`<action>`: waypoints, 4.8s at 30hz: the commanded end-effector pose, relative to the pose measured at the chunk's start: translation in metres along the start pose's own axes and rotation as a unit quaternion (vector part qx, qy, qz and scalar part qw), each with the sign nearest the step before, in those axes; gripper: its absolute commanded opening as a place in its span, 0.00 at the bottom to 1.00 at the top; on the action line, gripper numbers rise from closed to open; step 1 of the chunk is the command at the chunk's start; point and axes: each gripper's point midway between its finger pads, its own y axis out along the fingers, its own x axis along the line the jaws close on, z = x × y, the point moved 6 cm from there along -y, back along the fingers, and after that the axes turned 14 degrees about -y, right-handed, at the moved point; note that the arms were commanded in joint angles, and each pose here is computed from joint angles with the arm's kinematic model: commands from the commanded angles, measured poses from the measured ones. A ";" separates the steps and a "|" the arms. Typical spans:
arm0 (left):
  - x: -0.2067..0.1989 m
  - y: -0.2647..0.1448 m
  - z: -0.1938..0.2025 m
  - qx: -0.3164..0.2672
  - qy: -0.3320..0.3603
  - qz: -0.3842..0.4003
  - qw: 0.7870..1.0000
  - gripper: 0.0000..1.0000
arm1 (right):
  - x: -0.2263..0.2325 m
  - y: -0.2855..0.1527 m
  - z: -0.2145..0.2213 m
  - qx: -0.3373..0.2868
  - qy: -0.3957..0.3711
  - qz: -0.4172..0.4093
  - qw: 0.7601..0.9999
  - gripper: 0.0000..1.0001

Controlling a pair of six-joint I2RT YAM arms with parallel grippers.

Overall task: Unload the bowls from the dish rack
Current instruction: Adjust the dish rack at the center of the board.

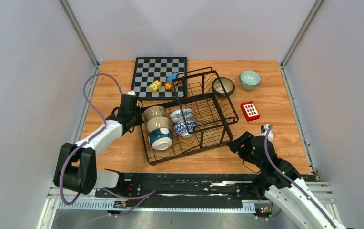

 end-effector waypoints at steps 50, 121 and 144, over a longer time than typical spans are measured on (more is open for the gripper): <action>-0.036 -0.099 0.032 -0.018 -0.164 0.169 0.972 0.00 | 0.004 0.073 -0.030 0.104 0.029 0.059 0.992 0.12; 0.002 -0.109 -0.020 -0.126 0.011 0.001 0.992 0.89 | -0.011 0.038 -0.012 0.172 0.033 0.020 0.984 0.52; 0.017 -0.120 0.030 -0.100 -0.077 0.101 0.987 0.91 | 0.042 0.030 -0.011 -0.028 -0.054 -0.008 0.998 0.57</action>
